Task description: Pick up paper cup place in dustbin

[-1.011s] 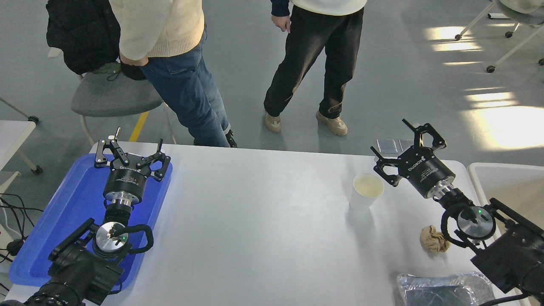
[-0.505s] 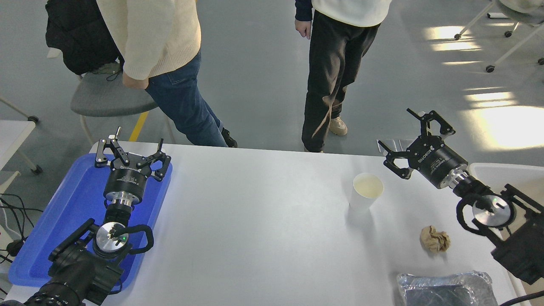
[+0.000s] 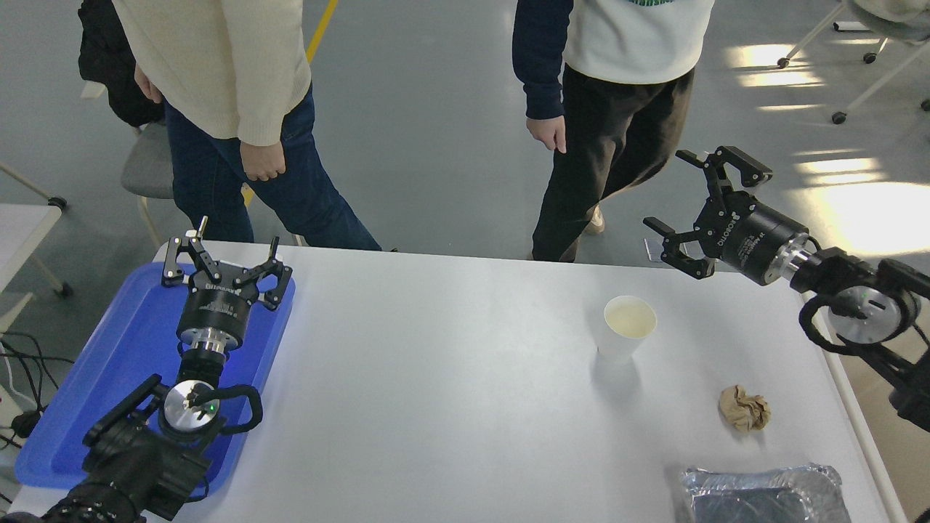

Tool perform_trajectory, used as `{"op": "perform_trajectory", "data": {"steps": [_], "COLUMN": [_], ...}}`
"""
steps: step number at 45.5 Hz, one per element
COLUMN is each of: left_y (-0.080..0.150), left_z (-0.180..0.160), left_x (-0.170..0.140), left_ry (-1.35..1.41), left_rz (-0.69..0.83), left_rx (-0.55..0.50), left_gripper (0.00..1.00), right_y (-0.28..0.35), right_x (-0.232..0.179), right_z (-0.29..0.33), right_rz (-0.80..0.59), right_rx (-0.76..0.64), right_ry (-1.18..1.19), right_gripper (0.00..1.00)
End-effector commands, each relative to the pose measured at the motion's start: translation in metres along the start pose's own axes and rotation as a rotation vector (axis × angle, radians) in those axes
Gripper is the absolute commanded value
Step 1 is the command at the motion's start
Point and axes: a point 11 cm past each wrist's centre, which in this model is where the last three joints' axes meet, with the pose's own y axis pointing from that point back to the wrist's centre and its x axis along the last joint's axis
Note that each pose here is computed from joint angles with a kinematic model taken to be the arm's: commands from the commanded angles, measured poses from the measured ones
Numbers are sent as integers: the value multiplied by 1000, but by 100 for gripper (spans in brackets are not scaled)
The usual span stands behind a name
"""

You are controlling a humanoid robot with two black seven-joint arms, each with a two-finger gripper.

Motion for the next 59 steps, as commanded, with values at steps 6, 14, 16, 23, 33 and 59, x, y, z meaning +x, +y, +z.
{"op": "perform_trajectory", "data": {"steps": [6,14,16,23,33,59], "left_y": [0,0,0,0,-1,-1], "left_z": [-1,0,0,1,0,0], "left_x": [0,0,0,0,0,-1], "left_ry": [1,-1,-1,0,-1,0], "left_rz": [0,2,2,2,0,-1], "left_rx": [1,0,0,-1,0,0], "left_gripper": [100,100,100,100,100,100], "right_y": [34,47,50,64,75,73], "right_x": [9,2,2,-4,-25,-49], "right_z": [-20,-20,-18,-4,10,7], "right_rz": [10,-20,-29,-90,-236,-446], "right_rx": [-182,-285,-324,-462,-575,-868], "right_ry": [249,365,418,606,762,1071], "right_gripper": [100,100,100,100,100,100]}}
